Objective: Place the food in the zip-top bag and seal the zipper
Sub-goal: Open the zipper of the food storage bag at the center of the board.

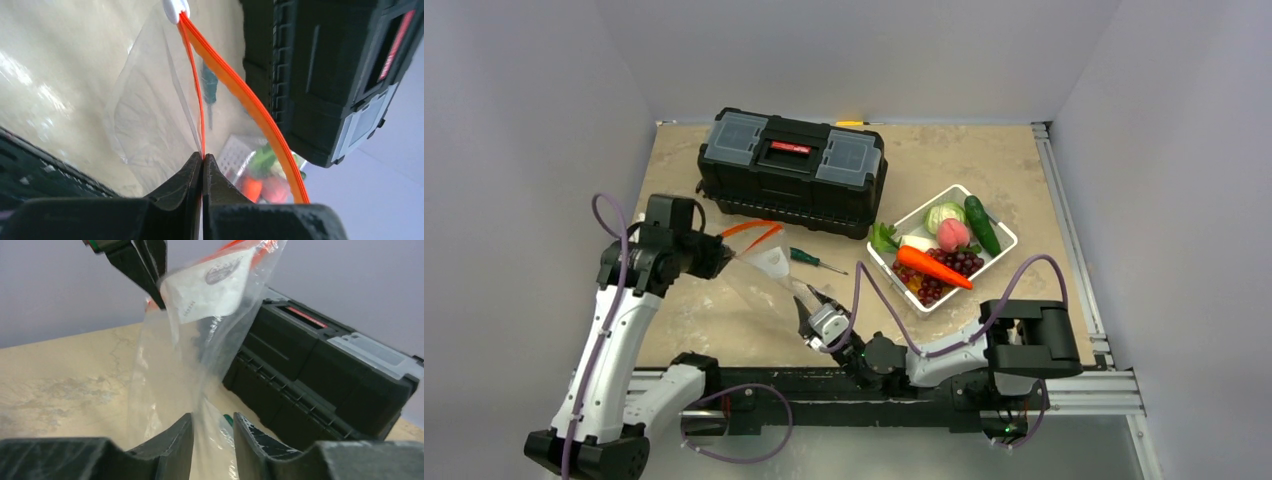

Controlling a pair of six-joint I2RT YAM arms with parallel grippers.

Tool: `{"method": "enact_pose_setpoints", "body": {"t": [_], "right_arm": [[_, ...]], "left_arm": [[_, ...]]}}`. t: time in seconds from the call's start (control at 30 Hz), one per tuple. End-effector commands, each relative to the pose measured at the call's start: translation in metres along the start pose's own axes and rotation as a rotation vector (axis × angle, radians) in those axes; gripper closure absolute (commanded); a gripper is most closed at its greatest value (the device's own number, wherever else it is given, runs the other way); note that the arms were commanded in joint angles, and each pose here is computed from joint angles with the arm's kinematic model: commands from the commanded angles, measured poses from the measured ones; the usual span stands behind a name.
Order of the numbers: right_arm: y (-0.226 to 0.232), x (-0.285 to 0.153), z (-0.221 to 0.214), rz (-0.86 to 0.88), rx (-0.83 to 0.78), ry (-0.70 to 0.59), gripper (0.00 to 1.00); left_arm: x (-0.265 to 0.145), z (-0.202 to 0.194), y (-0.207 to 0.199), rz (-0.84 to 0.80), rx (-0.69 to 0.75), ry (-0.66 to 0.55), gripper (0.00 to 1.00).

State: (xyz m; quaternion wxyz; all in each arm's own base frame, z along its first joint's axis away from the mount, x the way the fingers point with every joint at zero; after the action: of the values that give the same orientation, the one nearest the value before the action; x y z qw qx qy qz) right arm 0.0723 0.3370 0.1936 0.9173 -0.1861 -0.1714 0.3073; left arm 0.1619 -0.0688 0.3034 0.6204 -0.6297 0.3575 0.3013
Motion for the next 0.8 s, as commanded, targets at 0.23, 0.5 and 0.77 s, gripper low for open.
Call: {"method": "enact_pose_setpoints", "body": {"t": [0.23, 0.5, 0.77], "right_arm": [[0.0, -0.008, 0.038, 0.209, 0.445, 0.104, 0.13], [-0.024, 0.028, 0.047, 0.458, 0.578, 0.266, 0.03], [-0.017, 0.057, 0.068, 0.363, 0.827, 0.472, 0.05]], "left_arm": [[-0.042, 0.045, 0.011, -0.257, 0.876, -0.38, 1.0], [-0.014, 0.027, 0.049, -0.415, 1.072, -0.105, 1.0], [0.007, 0.011, 0.059, -0.488, 1.039, 0.067, 1.0]]}}
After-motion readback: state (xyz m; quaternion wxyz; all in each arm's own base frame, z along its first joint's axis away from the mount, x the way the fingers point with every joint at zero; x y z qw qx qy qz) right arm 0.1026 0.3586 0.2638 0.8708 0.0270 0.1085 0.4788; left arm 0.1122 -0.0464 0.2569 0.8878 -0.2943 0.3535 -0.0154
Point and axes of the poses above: each gripper's point midway between its finger pads, its own x axis out along the fingers, its own y axis along the line the jaws close on, z = x × y, the point moved 10 cm from there along -x, back along the fingers, and after that the axes turned 14 degrees about -x, right-handed, at the moved point
